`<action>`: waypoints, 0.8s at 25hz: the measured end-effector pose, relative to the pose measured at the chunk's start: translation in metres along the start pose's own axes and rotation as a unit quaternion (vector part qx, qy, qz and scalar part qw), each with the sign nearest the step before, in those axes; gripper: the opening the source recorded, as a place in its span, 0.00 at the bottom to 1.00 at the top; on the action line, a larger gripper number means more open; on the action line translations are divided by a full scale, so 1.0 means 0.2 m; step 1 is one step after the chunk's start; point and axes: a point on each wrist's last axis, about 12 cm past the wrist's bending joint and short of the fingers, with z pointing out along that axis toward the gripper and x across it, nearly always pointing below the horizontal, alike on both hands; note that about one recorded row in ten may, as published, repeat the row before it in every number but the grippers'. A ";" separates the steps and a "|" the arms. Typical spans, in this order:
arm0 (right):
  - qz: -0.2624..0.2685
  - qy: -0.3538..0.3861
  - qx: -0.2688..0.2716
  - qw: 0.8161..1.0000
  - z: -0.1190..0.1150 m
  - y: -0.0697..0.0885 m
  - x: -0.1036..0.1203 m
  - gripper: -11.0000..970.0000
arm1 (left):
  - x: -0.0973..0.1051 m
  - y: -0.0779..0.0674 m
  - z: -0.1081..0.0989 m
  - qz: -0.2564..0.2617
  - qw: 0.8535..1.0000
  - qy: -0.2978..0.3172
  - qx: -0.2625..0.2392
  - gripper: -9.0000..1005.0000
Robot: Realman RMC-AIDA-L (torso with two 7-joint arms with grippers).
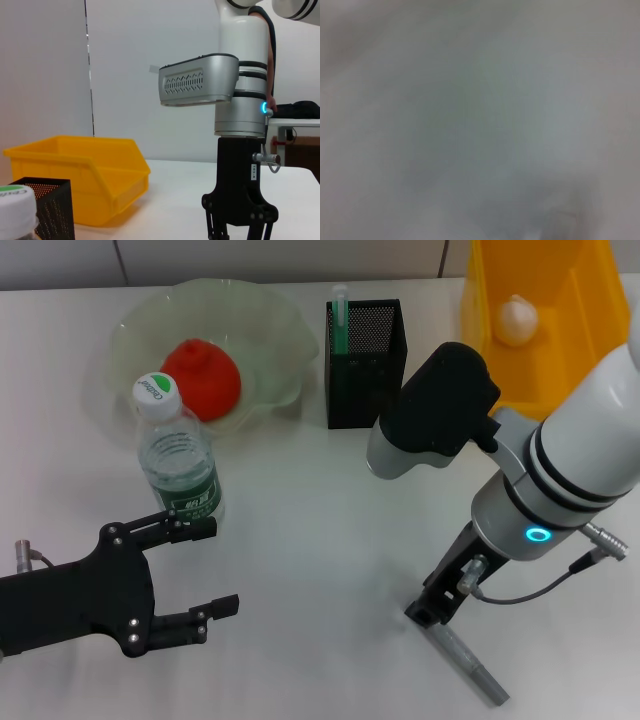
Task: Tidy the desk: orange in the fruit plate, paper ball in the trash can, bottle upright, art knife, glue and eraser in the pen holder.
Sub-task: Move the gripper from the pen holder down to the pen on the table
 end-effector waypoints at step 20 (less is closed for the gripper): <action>-0.010 0.020 -0.007 1.000 0.06 0.03 0.01 0.37 | 0.00 0.00 0.00 0.002 1.000 -0.001 0.001 0.78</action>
